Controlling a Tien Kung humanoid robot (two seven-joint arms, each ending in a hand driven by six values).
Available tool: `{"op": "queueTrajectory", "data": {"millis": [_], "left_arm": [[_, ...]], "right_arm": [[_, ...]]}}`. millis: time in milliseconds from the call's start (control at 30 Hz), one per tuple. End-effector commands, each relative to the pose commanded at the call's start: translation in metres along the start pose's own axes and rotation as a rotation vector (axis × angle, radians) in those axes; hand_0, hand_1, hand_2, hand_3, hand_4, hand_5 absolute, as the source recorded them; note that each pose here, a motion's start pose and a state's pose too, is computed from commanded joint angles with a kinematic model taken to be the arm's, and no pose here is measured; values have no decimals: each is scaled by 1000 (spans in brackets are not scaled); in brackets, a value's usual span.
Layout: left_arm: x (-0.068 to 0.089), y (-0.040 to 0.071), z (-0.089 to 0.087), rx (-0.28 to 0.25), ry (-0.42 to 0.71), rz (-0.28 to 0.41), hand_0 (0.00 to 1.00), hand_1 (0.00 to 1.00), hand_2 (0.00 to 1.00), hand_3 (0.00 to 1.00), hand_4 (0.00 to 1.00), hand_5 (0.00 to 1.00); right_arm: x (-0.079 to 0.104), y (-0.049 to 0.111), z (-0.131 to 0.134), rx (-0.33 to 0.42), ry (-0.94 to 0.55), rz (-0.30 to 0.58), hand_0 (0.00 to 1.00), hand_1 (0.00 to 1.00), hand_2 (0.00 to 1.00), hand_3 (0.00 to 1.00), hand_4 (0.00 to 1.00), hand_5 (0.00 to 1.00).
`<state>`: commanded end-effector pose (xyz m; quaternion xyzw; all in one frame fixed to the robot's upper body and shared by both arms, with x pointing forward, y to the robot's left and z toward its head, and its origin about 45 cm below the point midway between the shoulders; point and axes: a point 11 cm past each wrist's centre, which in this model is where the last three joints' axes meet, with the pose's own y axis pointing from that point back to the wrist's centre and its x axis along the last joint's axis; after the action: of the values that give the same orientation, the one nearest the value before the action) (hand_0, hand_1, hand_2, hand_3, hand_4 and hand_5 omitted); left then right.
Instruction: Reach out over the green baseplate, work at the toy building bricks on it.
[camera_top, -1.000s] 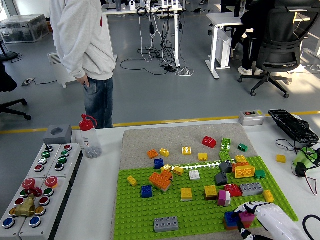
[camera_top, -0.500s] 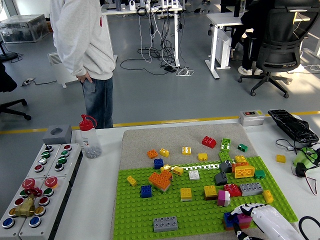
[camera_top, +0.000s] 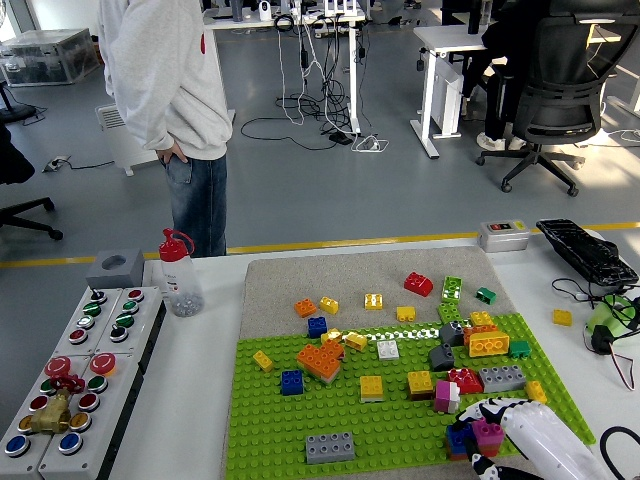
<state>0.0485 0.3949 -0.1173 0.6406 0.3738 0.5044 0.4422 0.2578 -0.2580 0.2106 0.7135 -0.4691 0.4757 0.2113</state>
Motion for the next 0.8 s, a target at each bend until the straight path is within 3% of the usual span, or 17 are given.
{"op": "queueTrajectory", "data": {"millis": [267, 300, 467, 500, 667, 700, 800], "left_arm": [[0, 0, -2, 4, -2, -1, 691, 692, 663, 618, 359, 998], [-1, 0, -2, 5, -3, -1, 691, 692, 663, 618, 359, 998], [-2, 0, -3, 8, -5, -3, 691, 692, 663, 618, 359, 998], [-2, 0, -3, 8, -5, -4, 691, 692, 663, 619, 360, 998], [-2, -1, -4, 10, -9, -5, 691, 692, 663, 619, 360, 998], [-2, -1, -4, 11, -9, -5, 691, 692, 663, 618, 360, 998], [-2, -1, -5, 13, -10, -6, 691, 692, 663, 618, 360, 998]], "right_arm": [[21, -17, -5, 2, 40, 73, 535, 631, 636, 578, 408, 289], [22, -21, -3, -7, 55, 68, 665, 716, 731, 721, 578, 295], [24, -47, 3, -58, 140, 27, 665, 716, 731, 721, 578, 295], [23, -53, 4, -70, 156, 15, 758, 762, 785, 791, 689, 304], [23, -82, 10, -139, 229, -37, 758, 762, 785, 791, 689, 304], [23, -88, 12, -155, 244, -48, 761, 785, 828, 851, 734, 293], [25, -103, 14, -190, 282, -67, 761, 785, 828, 851, 734, 293]]}}
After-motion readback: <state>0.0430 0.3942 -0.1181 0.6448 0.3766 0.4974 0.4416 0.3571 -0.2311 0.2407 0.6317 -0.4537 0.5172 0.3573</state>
